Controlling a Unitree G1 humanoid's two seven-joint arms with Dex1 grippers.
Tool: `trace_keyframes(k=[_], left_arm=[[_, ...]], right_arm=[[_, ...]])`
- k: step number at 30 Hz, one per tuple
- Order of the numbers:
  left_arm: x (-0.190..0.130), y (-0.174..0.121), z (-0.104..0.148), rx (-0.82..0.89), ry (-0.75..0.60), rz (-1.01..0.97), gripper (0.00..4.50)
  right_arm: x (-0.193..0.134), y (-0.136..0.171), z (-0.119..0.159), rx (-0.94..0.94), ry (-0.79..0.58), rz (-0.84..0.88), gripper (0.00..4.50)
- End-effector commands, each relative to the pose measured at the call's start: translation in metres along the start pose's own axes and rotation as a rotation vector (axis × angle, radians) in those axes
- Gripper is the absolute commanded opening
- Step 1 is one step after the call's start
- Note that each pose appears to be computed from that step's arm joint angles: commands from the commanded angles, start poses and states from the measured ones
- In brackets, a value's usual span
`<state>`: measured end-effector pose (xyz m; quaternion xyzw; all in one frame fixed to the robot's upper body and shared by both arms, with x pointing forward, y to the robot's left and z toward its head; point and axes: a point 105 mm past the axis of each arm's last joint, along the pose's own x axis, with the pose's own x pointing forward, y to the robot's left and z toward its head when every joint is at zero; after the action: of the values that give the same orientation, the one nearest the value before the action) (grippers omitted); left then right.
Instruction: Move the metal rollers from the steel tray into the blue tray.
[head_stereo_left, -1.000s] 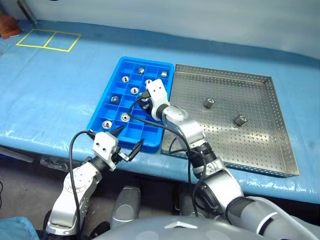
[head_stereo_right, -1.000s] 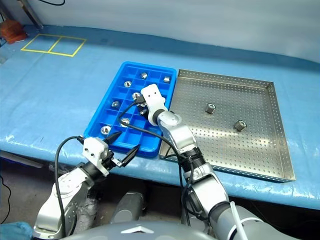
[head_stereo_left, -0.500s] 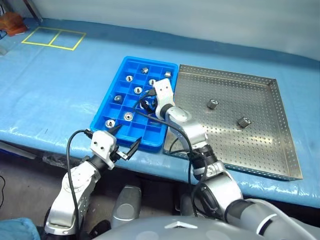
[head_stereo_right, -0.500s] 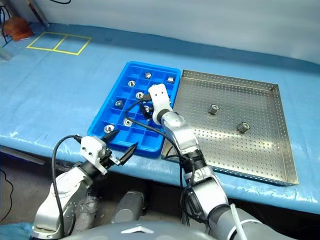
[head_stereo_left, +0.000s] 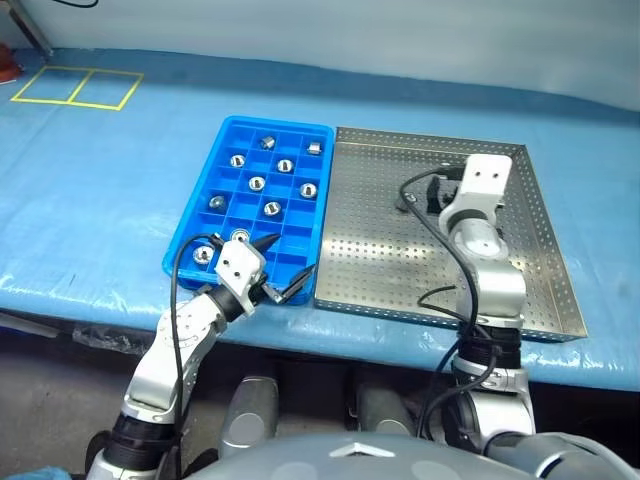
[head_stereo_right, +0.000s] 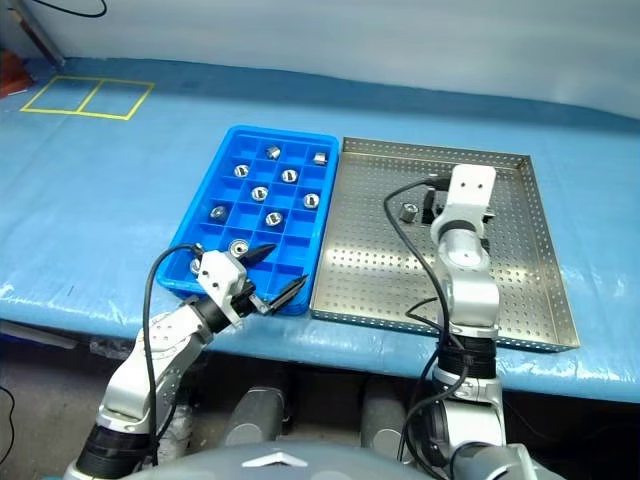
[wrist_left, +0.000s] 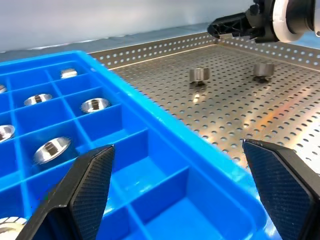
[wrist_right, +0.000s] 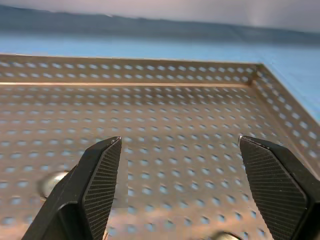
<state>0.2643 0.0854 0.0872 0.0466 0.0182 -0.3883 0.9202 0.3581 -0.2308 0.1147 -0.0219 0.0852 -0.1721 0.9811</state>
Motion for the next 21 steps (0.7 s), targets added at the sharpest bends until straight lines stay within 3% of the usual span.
trace_keyframes(k=[1, 9, 19, 21], left_arm=[[0.003, -0.003, 0.006, 0.02, -0.023, -0.023, 4.5], [0.008, -0.005, 0.009, 0.041, -0.017, -0.058, 4.5], [0.01, -0.009, 0.009, 0.041, -0.013, -0.071, 4.5], [0.01, -0.01, 0.008, 0.04, -0.013, -0.07, 4.5]], right_arm=[[-0.003, -0.012, 0.004, 0.033, -0.022, -0.051, 3.95], [-0.002, -0.014, -0.035, 0.182, 0.114, -0.077, 3.95], [-0.001, -0.009, -0.051, 0.214, 0.154, -0.074, 3.95], [0.0, -0.008, -0.052, 0.215, 0.159, -0.073, 3.54]])
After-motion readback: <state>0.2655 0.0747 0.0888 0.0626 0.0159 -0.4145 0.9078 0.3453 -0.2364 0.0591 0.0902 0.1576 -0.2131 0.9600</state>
